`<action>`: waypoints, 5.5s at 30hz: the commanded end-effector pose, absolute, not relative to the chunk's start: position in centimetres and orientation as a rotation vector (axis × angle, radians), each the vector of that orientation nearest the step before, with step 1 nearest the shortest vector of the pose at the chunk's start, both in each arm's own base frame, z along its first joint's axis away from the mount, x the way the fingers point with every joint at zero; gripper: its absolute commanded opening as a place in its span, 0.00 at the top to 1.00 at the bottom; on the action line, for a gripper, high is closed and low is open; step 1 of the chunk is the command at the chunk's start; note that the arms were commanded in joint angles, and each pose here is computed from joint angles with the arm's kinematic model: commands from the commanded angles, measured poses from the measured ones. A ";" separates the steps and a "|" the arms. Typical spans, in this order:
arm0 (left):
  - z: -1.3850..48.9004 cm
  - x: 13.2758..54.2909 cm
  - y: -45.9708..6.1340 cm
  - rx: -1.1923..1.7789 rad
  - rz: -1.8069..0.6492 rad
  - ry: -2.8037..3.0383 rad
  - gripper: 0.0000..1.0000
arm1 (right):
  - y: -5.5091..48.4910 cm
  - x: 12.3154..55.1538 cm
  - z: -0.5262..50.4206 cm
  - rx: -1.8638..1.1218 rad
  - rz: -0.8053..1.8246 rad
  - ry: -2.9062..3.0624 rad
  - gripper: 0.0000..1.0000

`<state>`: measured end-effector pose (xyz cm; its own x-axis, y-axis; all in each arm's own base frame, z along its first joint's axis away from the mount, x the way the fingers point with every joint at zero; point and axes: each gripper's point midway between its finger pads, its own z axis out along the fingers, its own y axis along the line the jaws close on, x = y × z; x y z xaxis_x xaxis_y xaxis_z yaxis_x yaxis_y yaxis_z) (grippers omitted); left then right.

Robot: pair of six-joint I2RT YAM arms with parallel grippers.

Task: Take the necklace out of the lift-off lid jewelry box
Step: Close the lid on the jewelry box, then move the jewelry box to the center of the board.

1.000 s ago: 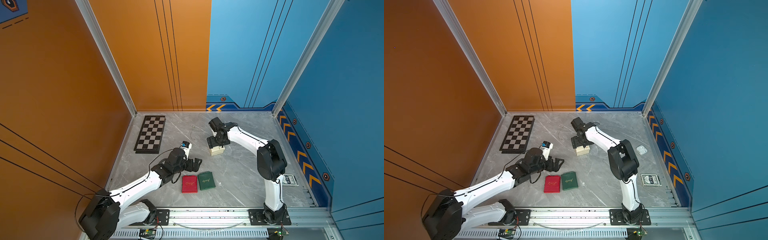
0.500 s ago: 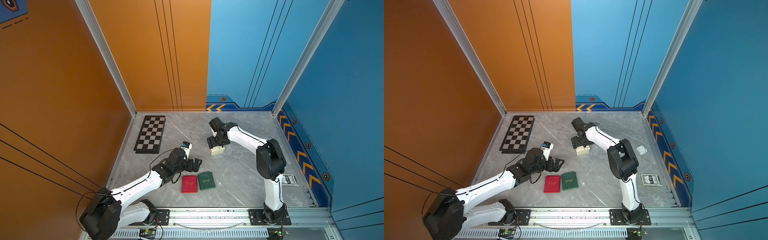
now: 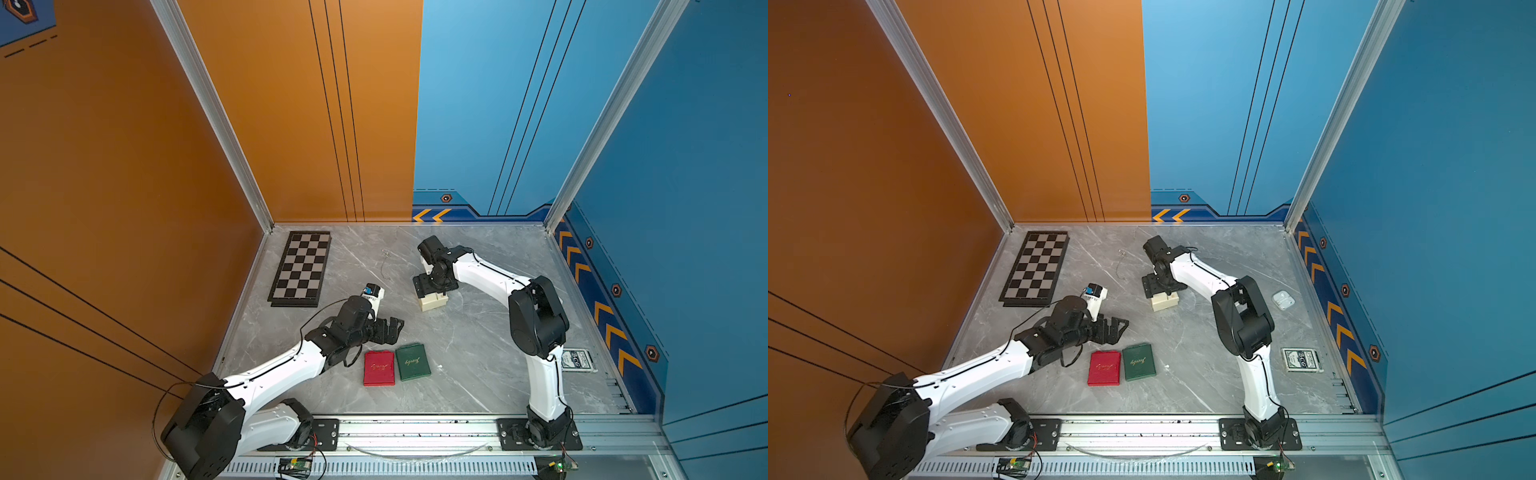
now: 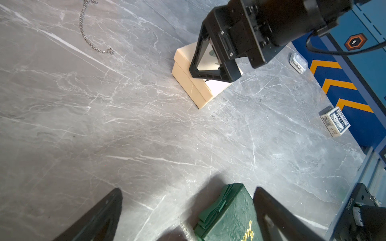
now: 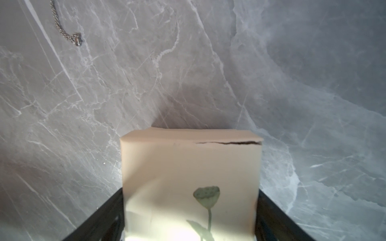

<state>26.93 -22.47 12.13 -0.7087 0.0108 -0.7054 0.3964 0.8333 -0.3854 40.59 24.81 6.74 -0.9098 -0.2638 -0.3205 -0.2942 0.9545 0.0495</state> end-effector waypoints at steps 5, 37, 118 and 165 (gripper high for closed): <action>12.4 27.3 -22.5 0.291 -0.687 2.278 0.01 | 24.5 40.3 4.8 -0.433 0.135 2.839 0.11; 11.9 27.8 -23.3 0.302 -0.694 2.299 0.01 | 22.1 38.3 0.2 -0.555 -0.023 2.977 0.17; 1.6 41.3 -32.2 0.321 -0.796 2.444 0.85 | 25.4 35.0 1.3 -0.522 0.395 3.093 0.24; 13.8 33.6 -20.7 0.149 -0.547 2.243 0.43 | 5.3 35.9 0.4 -0.098 -0.250 3.049 0.23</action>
<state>35.09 -22.32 14.46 -0.6566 -0.1120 -0.7459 0.3062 0.8642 -0.3993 40.36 11.25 4.31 -0.9574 -0.0549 -0.2836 -0.0633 0.9978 0.0208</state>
